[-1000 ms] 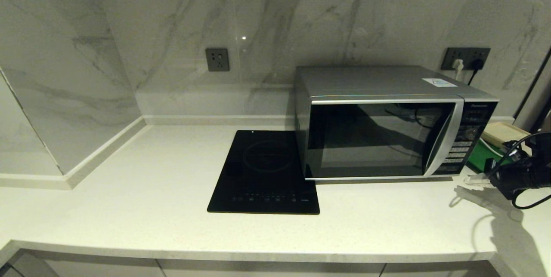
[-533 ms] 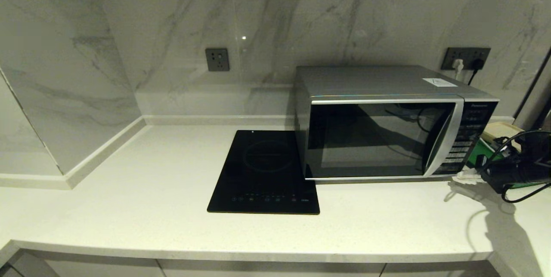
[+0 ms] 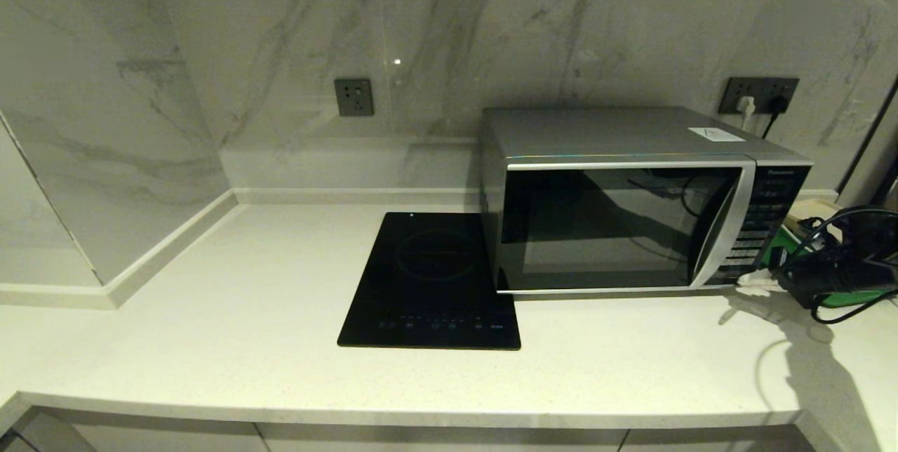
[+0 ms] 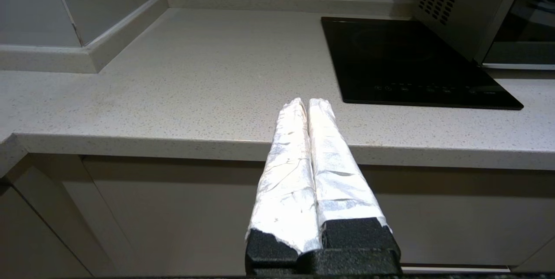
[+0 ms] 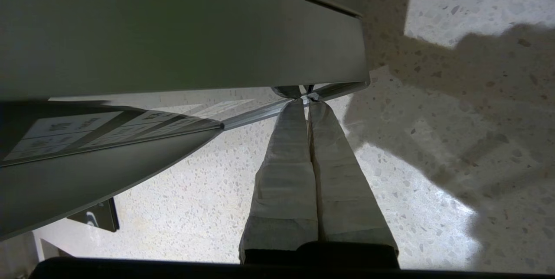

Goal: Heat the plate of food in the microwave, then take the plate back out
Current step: Open the microwave oven

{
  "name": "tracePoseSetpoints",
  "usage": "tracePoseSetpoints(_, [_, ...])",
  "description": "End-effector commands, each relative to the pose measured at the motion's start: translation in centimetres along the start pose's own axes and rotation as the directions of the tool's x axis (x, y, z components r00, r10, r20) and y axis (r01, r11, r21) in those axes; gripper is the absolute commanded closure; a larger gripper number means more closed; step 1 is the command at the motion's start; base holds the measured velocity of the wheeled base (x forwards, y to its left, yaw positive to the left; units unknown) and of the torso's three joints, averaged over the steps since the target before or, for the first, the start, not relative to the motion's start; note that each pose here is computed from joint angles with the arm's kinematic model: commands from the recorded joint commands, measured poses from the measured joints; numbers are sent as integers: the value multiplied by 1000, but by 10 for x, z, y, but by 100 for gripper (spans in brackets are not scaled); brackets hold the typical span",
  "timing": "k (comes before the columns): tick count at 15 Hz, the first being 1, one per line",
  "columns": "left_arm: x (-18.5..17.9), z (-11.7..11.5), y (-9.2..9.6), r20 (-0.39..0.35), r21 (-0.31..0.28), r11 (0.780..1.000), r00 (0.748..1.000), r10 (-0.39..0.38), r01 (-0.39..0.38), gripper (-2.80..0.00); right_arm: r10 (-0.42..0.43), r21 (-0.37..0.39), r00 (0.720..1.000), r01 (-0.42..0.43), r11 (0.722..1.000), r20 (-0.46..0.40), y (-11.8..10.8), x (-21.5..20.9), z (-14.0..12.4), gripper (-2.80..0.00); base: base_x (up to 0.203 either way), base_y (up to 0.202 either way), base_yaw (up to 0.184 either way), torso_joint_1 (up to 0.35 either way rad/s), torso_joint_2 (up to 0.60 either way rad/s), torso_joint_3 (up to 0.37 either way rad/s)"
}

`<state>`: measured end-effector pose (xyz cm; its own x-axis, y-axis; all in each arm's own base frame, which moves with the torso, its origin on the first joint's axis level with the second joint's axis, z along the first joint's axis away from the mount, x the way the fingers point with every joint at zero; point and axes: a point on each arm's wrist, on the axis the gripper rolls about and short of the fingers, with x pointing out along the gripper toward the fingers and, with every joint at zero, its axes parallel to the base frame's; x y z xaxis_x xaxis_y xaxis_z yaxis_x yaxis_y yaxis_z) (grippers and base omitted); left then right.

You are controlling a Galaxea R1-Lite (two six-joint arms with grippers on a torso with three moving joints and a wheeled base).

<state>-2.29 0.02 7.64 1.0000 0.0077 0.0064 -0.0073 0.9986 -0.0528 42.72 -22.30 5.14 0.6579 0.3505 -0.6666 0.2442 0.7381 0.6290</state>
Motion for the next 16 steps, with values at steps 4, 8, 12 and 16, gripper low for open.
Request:
tracePoseSetpoints(4, [0,0,0,0,-1,1000,1000,0,0,0,12,-14,1000,-12,1000,-3,8,2,0,0,0,0,0,0,0,0])
tracePoseSetpoints(8, [0,0,0,0,-1,1000,1000,0,0,0,18,-14,1000,-17,1000,21,13,-2,7,0,0,0,0,0,0,0])
tracePoseSetpoints(12, [0,0,0,1,-1,1000,1000,0,0,0,19,-16,1000,-18,1000,23,13,-1,8,0,0,0,0,0,0,0])
tracePoseSetpoints(16, [0,0,0,2,-1,1000,1000,0,0,0,14,-5,1000,-13,1000,12,12,-3,6,0,0,0,0,0,0,0])
